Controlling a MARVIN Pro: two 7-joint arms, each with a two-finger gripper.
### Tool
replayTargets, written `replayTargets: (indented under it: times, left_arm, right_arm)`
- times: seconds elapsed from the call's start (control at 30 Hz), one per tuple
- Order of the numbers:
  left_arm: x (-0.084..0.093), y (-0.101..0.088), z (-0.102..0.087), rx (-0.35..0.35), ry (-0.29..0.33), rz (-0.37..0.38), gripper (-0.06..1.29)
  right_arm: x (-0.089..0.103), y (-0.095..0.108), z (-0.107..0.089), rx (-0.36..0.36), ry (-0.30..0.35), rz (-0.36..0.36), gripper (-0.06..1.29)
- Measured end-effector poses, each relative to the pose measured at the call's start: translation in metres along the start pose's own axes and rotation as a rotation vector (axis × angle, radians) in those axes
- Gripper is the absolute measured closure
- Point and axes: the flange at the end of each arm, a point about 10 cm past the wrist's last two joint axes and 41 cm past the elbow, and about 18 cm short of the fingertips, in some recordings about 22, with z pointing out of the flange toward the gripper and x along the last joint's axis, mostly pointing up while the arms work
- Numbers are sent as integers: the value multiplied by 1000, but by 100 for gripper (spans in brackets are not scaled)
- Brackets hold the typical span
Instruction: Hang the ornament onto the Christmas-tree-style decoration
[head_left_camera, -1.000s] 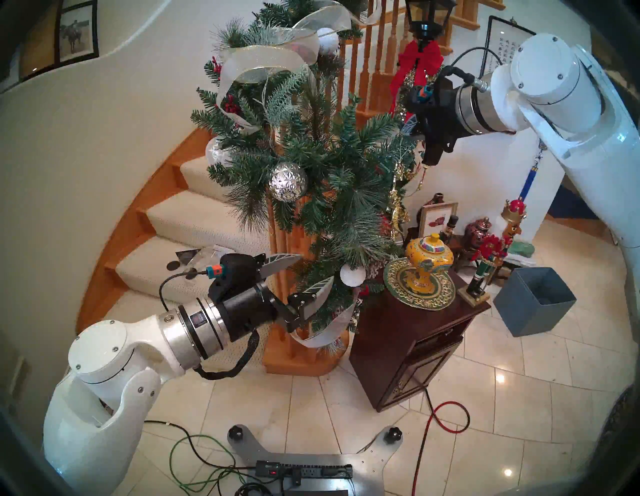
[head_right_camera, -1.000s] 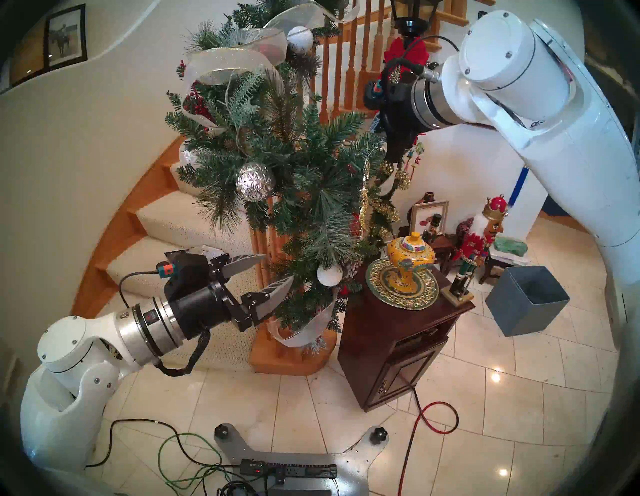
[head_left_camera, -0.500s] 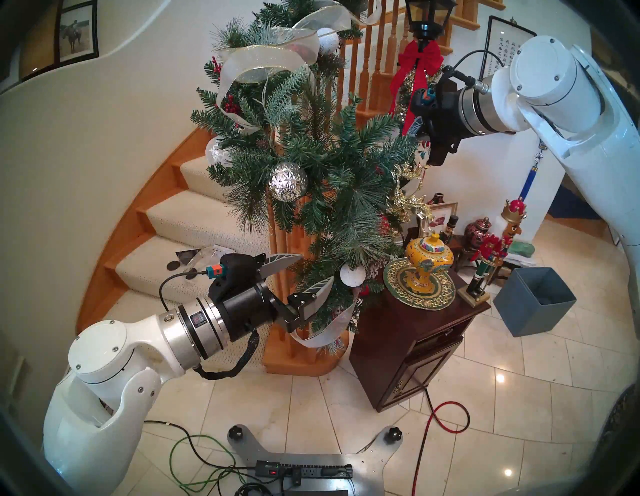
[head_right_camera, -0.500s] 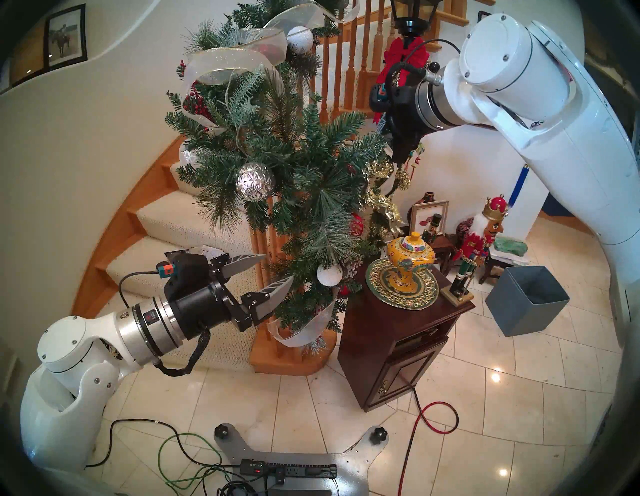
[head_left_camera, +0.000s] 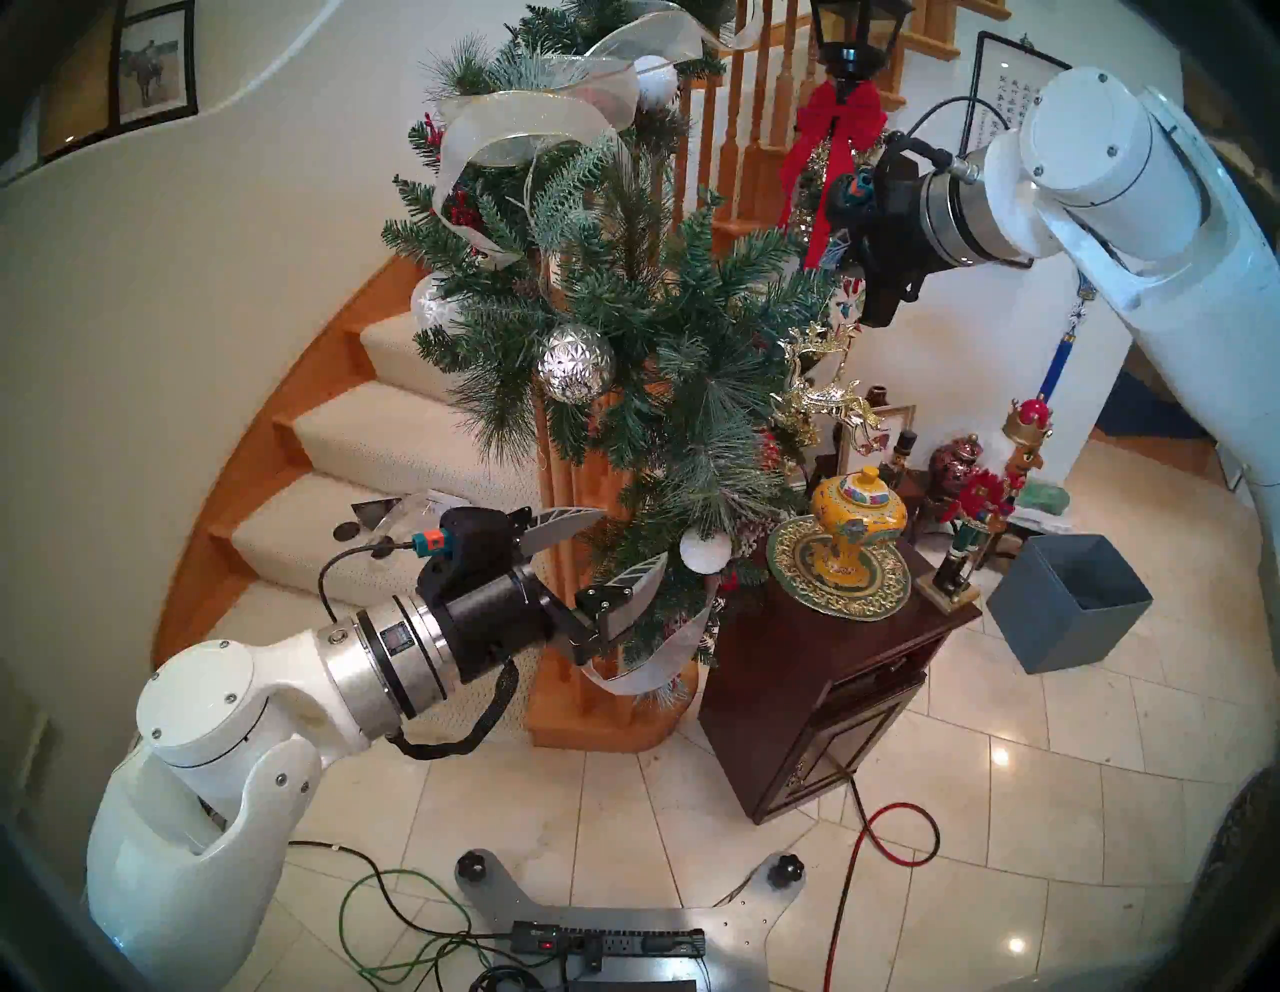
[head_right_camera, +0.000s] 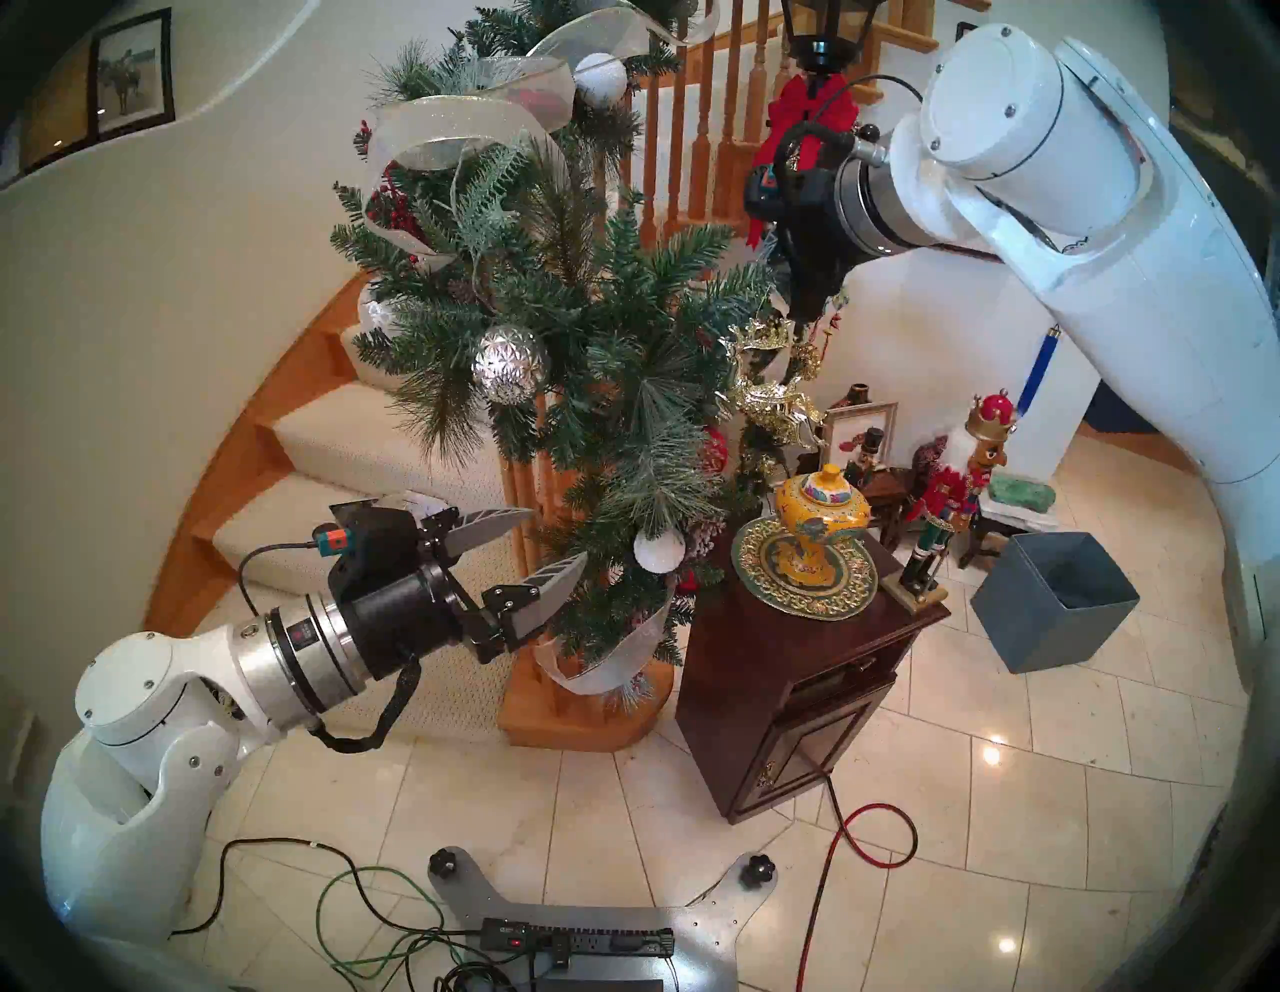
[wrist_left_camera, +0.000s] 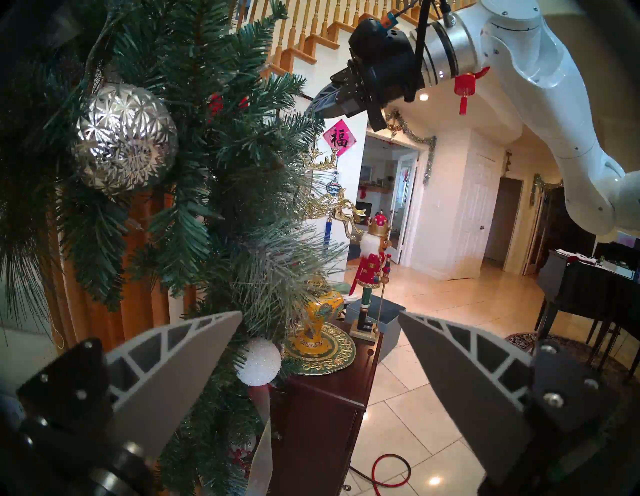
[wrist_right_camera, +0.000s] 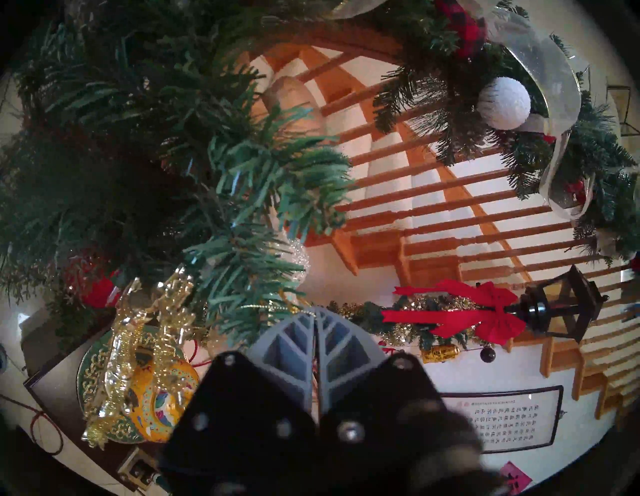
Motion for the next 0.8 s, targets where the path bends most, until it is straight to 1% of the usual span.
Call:
replayTargets:
  times: [0.5,0.8]
  left_arm:
    - [0,0,0,0,0,0,0]
    - [0,0,0,0,0,0,0]
  right_arm:
    - [-2,-1,-8,-15,-13,-9,127]
    - [-3,-1,-8,-4,-10,-2,127]
